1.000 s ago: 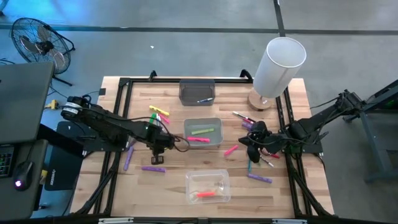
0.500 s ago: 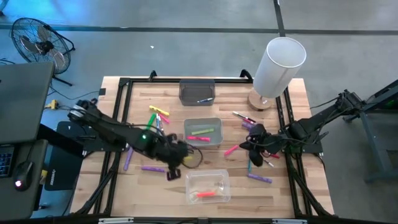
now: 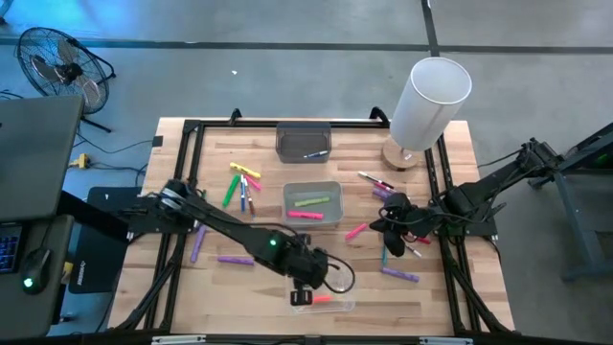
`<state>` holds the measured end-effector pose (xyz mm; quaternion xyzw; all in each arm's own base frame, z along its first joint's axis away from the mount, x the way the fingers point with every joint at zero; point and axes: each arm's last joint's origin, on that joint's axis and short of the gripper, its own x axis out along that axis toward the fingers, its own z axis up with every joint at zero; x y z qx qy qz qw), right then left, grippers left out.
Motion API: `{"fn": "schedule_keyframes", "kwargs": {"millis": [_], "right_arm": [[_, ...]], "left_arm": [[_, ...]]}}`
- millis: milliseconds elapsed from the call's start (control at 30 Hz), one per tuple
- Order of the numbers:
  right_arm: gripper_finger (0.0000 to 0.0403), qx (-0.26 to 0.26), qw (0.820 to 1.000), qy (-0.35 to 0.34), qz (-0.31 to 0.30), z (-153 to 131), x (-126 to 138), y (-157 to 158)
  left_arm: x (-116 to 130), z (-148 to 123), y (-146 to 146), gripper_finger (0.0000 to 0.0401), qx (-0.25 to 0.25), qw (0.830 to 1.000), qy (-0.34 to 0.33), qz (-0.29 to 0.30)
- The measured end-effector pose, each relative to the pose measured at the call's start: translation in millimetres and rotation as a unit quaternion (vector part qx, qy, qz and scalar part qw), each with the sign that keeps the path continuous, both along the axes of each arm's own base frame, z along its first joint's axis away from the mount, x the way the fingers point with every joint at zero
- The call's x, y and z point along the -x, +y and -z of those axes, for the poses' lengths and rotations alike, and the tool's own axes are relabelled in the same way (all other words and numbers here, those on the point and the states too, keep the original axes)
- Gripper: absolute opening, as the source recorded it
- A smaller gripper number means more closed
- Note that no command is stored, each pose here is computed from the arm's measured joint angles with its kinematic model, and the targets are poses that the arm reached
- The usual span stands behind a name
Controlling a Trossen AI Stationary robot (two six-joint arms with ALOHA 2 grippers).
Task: Pick & Place Markers
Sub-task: Put the yellow pen into the transparent bin, then put the red marker pen into the black bin
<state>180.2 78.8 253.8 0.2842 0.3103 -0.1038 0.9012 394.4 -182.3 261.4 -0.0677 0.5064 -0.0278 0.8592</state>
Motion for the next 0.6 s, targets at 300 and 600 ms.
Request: {"fn": "schedule_keyframes", "kwargs": {"millis": [300,600], "right_arm": [[0.0002,-0.028,0.999,0.019,0.031,3.0,2.5,-1.3],[0.0001,-0.025,0.998,0.033,0.047,5.5,4.8,-2.9]], "left_arm": [[-6.1,7.7,-9.0,0.0065,0.09,0.995,0.034,0.021],[-9.6,6.5,-6.2,0.0077,0.108,0.993,0.027,-0.028]]}}
